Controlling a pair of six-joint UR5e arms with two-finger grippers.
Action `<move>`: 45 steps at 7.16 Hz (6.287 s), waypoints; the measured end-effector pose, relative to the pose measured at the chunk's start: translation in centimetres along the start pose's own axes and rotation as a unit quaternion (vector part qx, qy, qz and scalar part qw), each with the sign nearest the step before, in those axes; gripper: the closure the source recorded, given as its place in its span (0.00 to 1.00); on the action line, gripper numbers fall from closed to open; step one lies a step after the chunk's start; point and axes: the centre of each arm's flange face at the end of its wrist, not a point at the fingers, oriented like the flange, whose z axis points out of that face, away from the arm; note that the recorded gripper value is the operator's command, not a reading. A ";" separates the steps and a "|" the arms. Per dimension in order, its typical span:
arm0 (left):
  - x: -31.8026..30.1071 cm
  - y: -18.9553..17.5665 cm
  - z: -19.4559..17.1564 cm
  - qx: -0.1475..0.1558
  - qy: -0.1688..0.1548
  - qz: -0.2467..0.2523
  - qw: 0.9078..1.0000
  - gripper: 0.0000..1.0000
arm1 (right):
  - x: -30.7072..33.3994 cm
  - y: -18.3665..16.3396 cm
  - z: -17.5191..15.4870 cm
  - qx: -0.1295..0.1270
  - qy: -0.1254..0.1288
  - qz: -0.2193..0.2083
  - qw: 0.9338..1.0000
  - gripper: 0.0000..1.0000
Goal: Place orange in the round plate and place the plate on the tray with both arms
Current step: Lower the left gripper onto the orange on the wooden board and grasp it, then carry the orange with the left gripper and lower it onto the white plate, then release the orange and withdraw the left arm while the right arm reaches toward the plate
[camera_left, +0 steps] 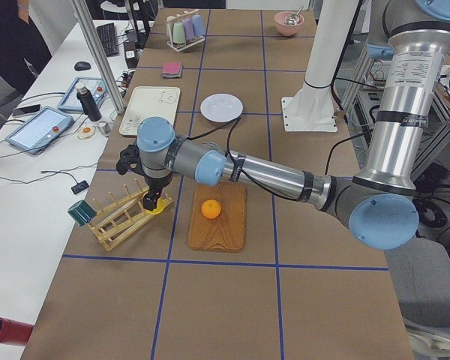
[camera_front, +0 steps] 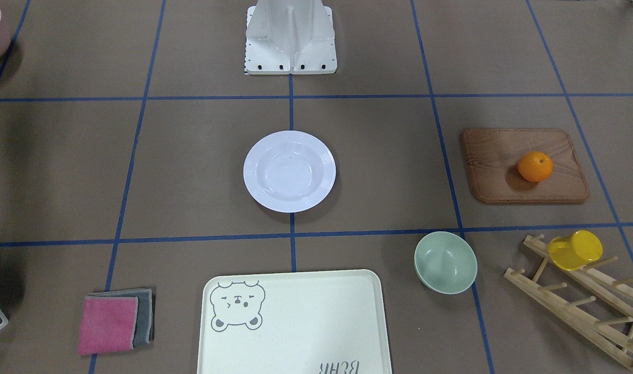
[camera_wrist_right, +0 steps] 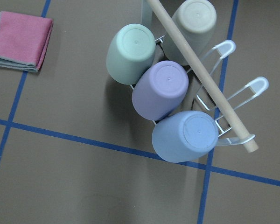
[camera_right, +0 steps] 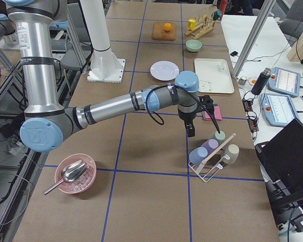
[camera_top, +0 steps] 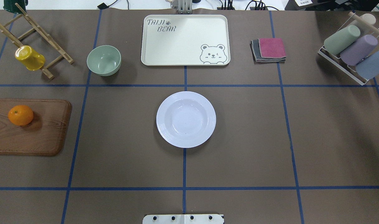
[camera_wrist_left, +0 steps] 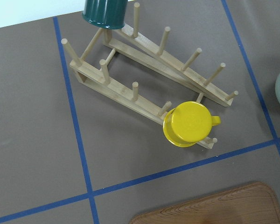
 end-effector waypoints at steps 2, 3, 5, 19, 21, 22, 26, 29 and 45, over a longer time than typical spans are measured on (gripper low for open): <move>5.0 -0.1 4.9 -0.011 -0.017 -0.038 0.999 0.00 | -3.7 -0.2 1.5 -0.001 0.009 0.025 1.000 0.00; 7.4 0.5 8.2 -0.021 -0.036 -0.045 0.998 0.00 | -5.2 -0.1 2.2 -0.001 0.018 0.031 0.999 0.00; 9.2 4.4 13.5 -0.035 -0.052 -0.040 0.997 0.00 | -6.0 0.8 3.2 0.001 0.019 0.026 1.000 0.00; 12.8 14.6 20.2 -0.052 -0.042 -0.011 0.998 1.00 | -5.5 1.9 3.9 0.005 0.018 0.018 1.000 0.00; 17.7 11.9 16.3 -0.053 -0.033 -0.019 0.998 1.00 | -5.6 2.0 4.0 0.004 0.017 0.018 1.000 0.00; 21.7 9.3 14.2 -0.056 -0.037 -0.038 0.997 1.00 | -5.8 1.9 4.1 0.003 0.016 0.017 1.000 0.00; 45.2 3.2 13.2 -0.077 -0.046 -0.120 0.989 1.00 | -7.6 1.7 4.7 0.002 0.008 0.018 1.000 0.00; 60.6 1.0 17.5 -0.091 -0.064 -0.165 0.980 1.00 | -8.6 1.8 5.1 0.001 0.001 0.021 1.000 0.00; 24.8 -3.8 5.5 -0.057 -0.142 0.012 0.988 0.01 | -26.6 6.3 6.4 0.047 -0.165 0.197 0.965 0.02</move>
